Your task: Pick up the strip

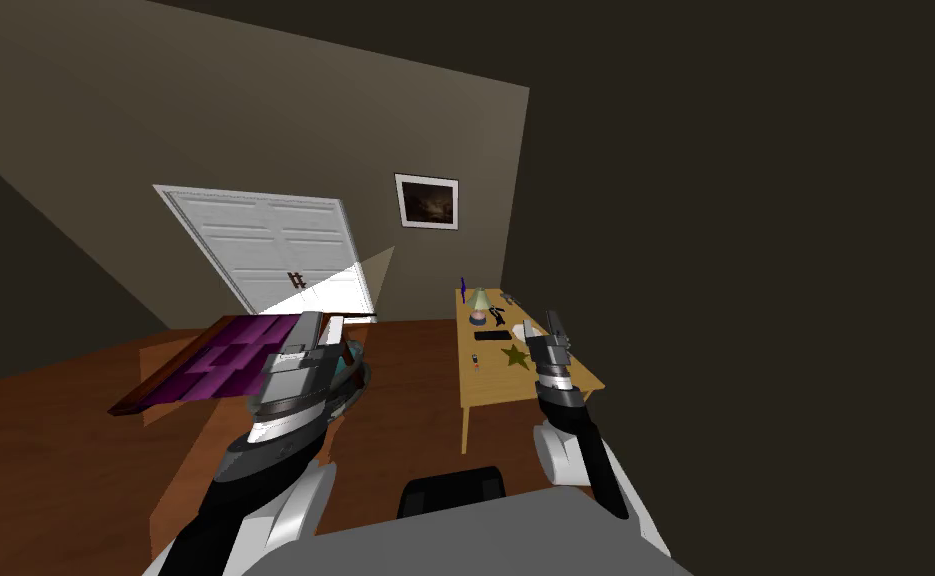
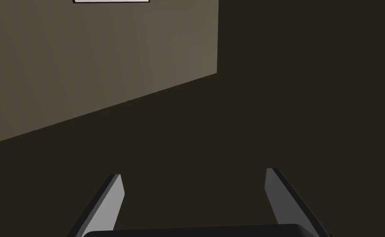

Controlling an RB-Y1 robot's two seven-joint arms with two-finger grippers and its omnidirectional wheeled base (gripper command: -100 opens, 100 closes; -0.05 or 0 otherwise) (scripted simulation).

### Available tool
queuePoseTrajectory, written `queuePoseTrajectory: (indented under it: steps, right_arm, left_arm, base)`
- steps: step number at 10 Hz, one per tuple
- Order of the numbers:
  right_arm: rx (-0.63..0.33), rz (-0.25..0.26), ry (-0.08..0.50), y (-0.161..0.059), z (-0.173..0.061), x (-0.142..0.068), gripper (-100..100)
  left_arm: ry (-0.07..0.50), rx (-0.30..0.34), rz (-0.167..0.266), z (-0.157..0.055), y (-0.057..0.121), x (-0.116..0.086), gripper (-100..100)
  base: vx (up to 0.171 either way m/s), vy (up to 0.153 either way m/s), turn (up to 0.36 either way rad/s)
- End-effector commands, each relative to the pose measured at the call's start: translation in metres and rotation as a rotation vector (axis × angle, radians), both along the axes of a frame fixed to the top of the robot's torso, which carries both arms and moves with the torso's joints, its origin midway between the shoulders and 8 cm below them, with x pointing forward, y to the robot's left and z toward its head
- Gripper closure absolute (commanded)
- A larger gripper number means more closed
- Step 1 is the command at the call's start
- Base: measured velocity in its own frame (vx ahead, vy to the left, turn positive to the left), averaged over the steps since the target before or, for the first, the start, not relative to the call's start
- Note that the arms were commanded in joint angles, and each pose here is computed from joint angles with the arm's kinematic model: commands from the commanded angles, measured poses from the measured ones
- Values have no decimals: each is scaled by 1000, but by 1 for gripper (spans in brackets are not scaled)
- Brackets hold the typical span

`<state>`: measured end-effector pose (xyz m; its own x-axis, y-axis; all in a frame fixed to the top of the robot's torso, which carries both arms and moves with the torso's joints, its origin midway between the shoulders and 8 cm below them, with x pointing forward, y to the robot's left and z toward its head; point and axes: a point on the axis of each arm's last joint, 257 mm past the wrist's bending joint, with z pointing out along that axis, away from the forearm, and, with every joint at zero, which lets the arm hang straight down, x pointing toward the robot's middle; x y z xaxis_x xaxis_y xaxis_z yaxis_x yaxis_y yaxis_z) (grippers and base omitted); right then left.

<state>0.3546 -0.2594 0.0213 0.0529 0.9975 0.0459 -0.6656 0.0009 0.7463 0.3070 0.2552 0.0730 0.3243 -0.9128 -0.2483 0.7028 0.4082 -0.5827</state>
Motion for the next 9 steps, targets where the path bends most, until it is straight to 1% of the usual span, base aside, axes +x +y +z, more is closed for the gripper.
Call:
queuePoseTrajectory:
  steps: [1,3,5,7,9]
  right_arm:
    - [-52,19,23,7,-9,0,-100]
    - [-107,37,57,13,-22,1,-100]
    - [-169,57,102,20,-41,0,-100]
    - [-235,78,161,26,-66,0,-100]
    - [-303,103,234,31,-97,-3,-100]
  left_arm:
    - [0,0,0,0,0,0,0]
    - [0,0,0,0,0,0,0]
    - [0,0,0,0,0,0,0]
    - [0,0,0,0,0,0,0]
    - [0,0,0,0,0,0,0]
  base:
    - [-44,2,58]
    - [-109,12,60]
    - [-95,33,72]
    - [-100,23,86]
    - [-95,40,109]
